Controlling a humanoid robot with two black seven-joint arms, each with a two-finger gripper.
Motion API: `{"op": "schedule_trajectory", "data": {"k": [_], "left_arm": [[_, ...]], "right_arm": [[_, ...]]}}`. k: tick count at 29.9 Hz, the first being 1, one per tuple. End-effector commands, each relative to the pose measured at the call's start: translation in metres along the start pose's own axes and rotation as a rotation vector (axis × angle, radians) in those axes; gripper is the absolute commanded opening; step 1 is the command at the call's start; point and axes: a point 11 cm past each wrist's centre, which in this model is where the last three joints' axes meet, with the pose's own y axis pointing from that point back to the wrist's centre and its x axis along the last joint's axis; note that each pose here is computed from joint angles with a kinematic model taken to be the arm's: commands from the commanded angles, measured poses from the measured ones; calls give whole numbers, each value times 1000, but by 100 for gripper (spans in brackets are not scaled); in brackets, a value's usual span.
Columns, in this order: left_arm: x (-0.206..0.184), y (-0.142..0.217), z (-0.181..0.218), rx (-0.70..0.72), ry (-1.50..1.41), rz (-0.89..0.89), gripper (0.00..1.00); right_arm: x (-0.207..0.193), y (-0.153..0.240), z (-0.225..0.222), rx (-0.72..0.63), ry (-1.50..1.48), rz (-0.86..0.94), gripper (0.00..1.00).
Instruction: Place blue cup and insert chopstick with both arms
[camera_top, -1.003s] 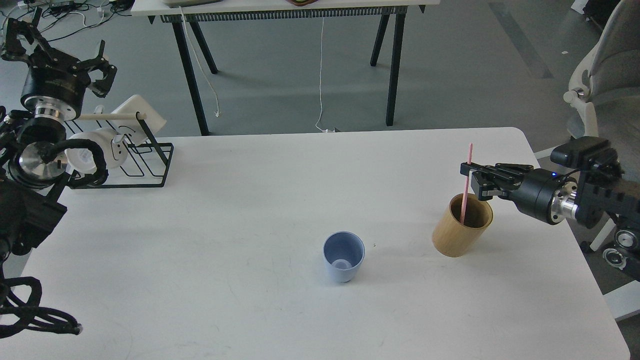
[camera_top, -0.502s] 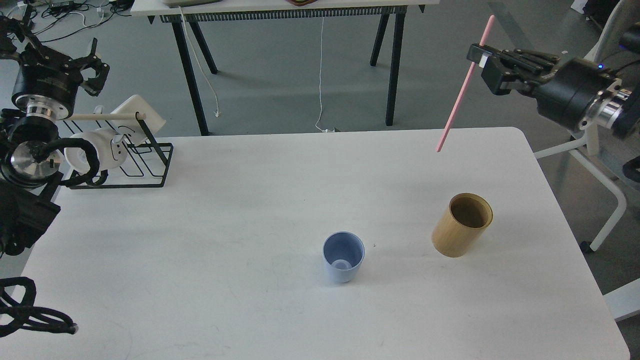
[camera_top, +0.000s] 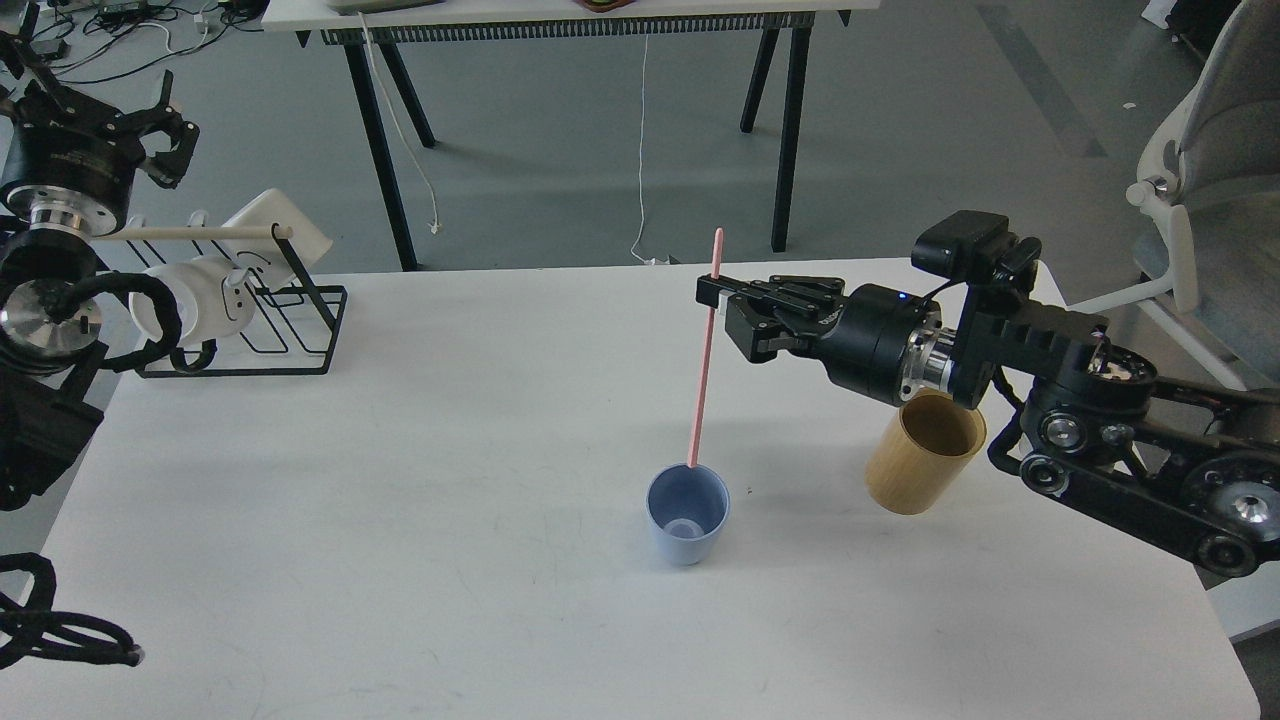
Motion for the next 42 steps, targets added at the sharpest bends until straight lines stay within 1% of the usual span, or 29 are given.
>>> {"op": "schedule_trajectory", "data": {"k": [1,6,19,20,22,26,34,36,37,39,40,42], "left_arm": [[1,0,3,-4,-4,2,99],[2,0,4,-6,-5,2,99],[3,0,7,-8,-10,4,99],[3,0,7,-8,-10,4,99],[3,1,6,-7,-11,5,99],[6,2,6,-6,-12,10,99],[6,3,5,-6,-11,12,99],[6,3,5,-6,-11,12,99],[6,3,5,-6,-10,10,99],[6,3,5,-6,-11,12,99],[6,3,5,-6,-11,12,99],[6,3,5,-6,-11,12,99]], "right_arm": [[1,0,0,1,6,-3,1],[-1,5,3,-9,3,-12,1],[-46,-4,0,-3,-69,-81,1],[-48,-4,1,-4,-71,-86,3],[-52,-5,1,-6,-79,-91,10],[-55,-4,2,-8,-82,-97,18],[-58,-3,2,-10,-88,-100,27],[-55,-3,3,-10,-92,-94,34],[-51,-3,3,-11,-93,-81,39],[-35,-4,4,-9,-91,-38,52],[-21,-4,6,-14,-93,3,61],[10,-3,10,-19,-129,93,88]]}}
